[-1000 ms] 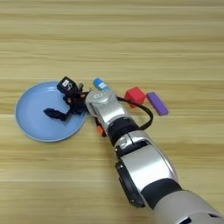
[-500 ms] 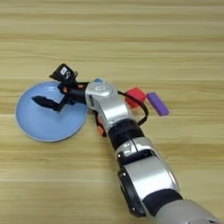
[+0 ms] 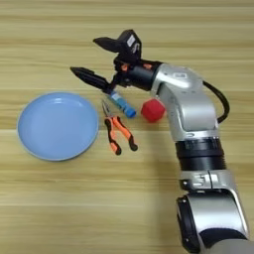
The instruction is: Move the objects on the table
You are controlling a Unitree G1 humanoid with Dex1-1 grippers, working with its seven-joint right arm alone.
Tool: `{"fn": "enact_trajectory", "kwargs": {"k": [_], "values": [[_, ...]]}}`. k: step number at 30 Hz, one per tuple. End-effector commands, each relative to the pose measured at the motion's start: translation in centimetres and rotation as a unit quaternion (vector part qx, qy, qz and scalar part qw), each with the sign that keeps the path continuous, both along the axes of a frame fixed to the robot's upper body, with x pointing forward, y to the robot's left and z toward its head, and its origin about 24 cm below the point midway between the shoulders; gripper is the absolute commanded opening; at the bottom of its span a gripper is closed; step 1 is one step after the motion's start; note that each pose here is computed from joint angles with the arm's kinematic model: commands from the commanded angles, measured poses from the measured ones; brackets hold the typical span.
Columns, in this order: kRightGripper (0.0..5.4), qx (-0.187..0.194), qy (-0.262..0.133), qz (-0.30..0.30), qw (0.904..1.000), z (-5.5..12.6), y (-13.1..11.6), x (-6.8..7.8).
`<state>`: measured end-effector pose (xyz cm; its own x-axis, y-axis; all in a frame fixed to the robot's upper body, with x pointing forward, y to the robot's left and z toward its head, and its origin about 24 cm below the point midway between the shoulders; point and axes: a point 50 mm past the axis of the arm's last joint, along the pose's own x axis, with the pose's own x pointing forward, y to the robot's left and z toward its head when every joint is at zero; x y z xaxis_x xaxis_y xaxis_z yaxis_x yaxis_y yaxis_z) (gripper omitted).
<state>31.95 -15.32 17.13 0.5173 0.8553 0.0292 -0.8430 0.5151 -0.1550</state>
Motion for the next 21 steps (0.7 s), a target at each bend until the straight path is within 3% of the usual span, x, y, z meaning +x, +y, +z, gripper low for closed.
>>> {"fn": "enact_trajectory", "kwargs": {"k": [1, 8, 21], "values": [[5.36, -0.001, -0.070, -0.015, 0.9974, 4.0, -1.9, -0.4], [5.36, -0.020, -0.074, -0.056, 0.9955, 4.8, -6.2, -0.7], [5.36, -0.055, -0.034, -0.104, 0.9924, 3.0, -11.1, 0.2]]}}
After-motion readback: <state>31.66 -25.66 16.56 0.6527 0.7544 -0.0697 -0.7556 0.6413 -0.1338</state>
